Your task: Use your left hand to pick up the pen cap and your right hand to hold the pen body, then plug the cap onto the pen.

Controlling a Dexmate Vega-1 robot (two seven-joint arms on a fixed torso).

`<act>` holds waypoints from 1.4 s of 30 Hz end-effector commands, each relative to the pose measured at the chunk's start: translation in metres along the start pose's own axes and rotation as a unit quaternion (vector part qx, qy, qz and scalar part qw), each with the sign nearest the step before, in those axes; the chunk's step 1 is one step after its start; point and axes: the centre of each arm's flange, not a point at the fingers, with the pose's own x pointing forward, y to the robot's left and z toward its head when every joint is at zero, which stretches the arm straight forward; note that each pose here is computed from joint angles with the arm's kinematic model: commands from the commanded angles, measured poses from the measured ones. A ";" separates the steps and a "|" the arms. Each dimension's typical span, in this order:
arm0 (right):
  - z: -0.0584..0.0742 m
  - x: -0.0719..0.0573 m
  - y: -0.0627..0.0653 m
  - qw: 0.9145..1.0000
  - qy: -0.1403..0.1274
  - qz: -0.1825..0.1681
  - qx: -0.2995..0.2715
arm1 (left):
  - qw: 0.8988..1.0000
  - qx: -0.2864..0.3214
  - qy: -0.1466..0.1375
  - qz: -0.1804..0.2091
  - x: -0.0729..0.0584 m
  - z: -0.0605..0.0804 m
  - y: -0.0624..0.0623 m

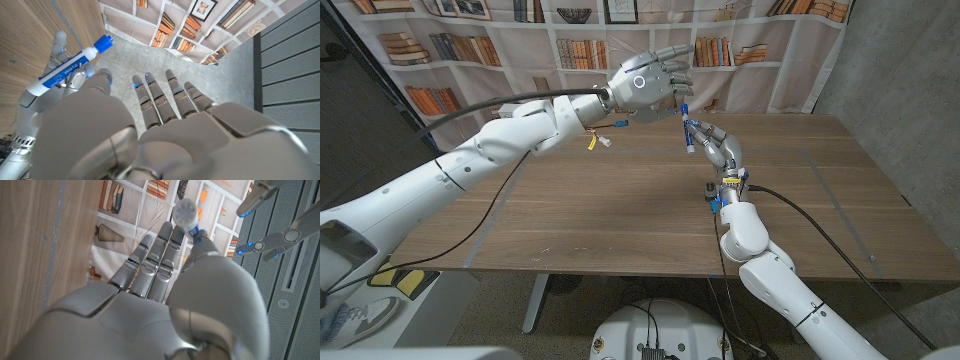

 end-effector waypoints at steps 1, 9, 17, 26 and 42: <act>-0.001 -0.002 -0.003 1.000 -0.013 -0.020 0.004 | 0.976 -0.115 0.184 0.022 -0.042 -0.024 -0.001; -0.006 0.000 -0.015 1.000 -0.007 -0.022 0.006 | 0.927 -0.229 0.294 0.031 -0.082 -0.019 -0.015; -0.007 -0.001 -0.021 1.000 -0.007 -0.016 0.012 | 0.854 -0.375 0.359 0.036 -0.108 -0.011 -0.034; -0.010 -0.001 -0.024 1.000 -0.009 -0.018 0.017 | 0.707 -0.593 0.382 0.050 -0.128 0.007 -0.078; -0.010 -0.004 -0.026 1.000 -0.004 -0.024 0.016 | 0.670 -0.649 0.359 0.031 -0.126 0.020 -0.087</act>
